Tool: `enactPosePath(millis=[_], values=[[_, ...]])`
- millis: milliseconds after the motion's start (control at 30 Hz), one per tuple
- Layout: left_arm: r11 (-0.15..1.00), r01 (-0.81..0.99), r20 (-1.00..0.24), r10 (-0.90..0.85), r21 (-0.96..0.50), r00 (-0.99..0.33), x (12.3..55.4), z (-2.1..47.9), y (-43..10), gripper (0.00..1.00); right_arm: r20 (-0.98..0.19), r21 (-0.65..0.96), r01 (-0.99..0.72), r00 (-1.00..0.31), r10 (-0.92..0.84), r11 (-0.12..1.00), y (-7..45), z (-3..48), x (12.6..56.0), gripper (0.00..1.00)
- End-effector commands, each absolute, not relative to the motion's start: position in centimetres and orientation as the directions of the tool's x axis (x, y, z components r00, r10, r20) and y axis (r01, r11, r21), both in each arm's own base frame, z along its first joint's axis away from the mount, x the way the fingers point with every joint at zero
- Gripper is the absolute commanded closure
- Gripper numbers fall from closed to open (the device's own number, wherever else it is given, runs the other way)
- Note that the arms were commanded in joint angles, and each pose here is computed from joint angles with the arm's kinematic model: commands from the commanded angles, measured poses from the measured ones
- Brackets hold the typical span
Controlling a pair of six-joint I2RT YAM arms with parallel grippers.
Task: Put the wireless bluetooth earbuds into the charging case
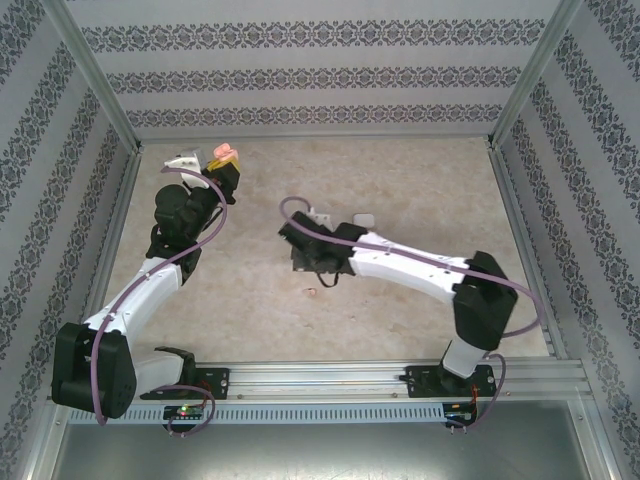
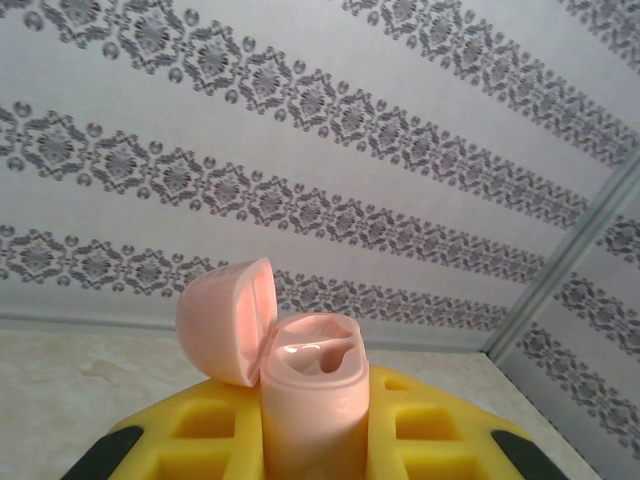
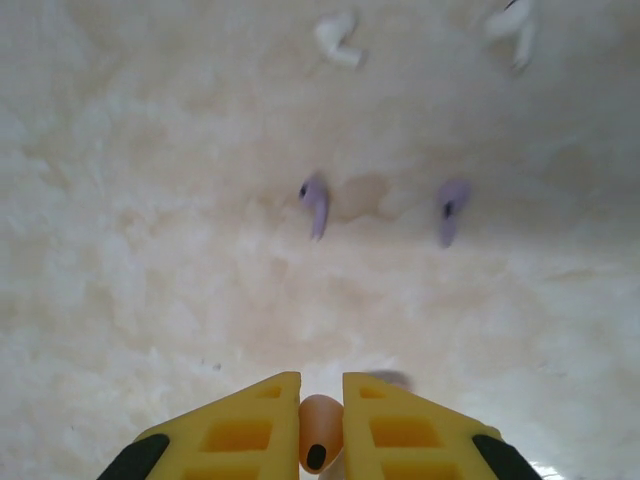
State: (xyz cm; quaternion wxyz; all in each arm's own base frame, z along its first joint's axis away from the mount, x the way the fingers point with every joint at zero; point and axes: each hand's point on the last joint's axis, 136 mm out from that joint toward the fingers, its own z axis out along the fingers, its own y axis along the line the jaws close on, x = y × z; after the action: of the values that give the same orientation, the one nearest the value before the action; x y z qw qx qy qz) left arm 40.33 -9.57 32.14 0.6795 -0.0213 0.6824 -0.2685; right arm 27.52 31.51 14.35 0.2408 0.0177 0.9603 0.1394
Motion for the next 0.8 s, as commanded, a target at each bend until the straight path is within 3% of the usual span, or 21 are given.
enactPosePath(millis=[0,467,767], values=[[0.811,0.453,-0.923,-0.375,-0.37,-0.084,39.9,33.2,-11.3,1.0,-0.54,0.265,-0.048,-0.835,0.107,0.963,28.4,16.6,29.4,0.86],[0.564,0.797,-0.974,-0.187,-0.215,-0.13,36.9,28.4,-20.3,1.0,-0.709,0.426,-0.142,-0.666,0.232,0.893,22.0,26.6,35.6,0.86],[0.432,0.901,-0.999,-0.038,-0.043,-0.03,35.3,26.3,-26.4,1.0,-0.827,0.446,-0.318,-0.505,0.249,0.837,22.2,32.6,36.2,0.86]])
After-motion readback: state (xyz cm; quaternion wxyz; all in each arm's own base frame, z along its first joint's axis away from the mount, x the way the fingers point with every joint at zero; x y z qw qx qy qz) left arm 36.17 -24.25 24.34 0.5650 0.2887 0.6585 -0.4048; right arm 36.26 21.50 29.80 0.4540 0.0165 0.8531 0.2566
